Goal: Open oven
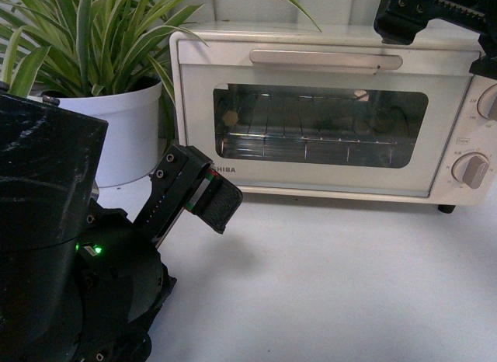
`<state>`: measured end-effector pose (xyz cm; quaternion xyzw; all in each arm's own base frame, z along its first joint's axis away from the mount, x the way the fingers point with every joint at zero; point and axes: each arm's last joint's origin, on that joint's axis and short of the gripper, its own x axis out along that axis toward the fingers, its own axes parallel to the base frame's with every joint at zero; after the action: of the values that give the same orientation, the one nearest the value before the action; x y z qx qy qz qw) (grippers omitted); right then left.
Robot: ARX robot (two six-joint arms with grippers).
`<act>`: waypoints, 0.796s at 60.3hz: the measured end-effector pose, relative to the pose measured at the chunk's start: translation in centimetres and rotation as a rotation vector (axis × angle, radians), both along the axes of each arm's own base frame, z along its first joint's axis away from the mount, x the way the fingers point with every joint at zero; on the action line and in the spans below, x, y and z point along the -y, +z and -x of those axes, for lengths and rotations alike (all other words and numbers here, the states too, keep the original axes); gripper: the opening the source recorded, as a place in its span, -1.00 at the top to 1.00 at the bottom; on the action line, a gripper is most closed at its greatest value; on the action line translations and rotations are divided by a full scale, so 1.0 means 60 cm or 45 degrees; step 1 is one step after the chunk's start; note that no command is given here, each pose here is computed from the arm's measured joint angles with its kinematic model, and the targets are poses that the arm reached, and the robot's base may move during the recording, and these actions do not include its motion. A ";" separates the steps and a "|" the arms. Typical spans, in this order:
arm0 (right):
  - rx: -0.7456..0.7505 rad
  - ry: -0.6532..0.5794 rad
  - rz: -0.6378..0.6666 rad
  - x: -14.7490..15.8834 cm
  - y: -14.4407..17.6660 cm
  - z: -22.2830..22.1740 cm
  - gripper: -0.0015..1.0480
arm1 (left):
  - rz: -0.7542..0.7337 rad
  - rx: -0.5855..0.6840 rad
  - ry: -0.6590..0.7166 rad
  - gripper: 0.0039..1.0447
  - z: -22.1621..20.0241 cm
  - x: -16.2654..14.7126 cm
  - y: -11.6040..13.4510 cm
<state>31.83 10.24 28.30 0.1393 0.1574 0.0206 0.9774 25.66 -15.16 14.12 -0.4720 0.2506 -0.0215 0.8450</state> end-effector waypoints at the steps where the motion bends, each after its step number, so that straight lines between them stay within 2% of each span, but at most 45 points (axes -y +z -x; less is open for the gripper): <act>1: -0.002 0.000 0.001 -0.001 -0.001 -0.001 -0.82 | 0.000 0.000 0.000 -0.88 0.000 0.000 0.000; 23: -0.049 -0.009 0.025 -0.015 -0.007 -0.015 -0.82 | 0.000 0.000 0.000 -0.88 0.000 0.000 0.000; 48: -0.098 0.127 0.099 -0.018 -0.016 0.006 -0.82 | 0.000 -0.002 0.000 -0.88 0.000 0.000 0.001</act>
<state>31.47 11.29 27.31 0.0938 0.2022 0.0579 0.9731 25.64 -15.17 14.17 -0.4719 0.2512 -0.0211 0.8448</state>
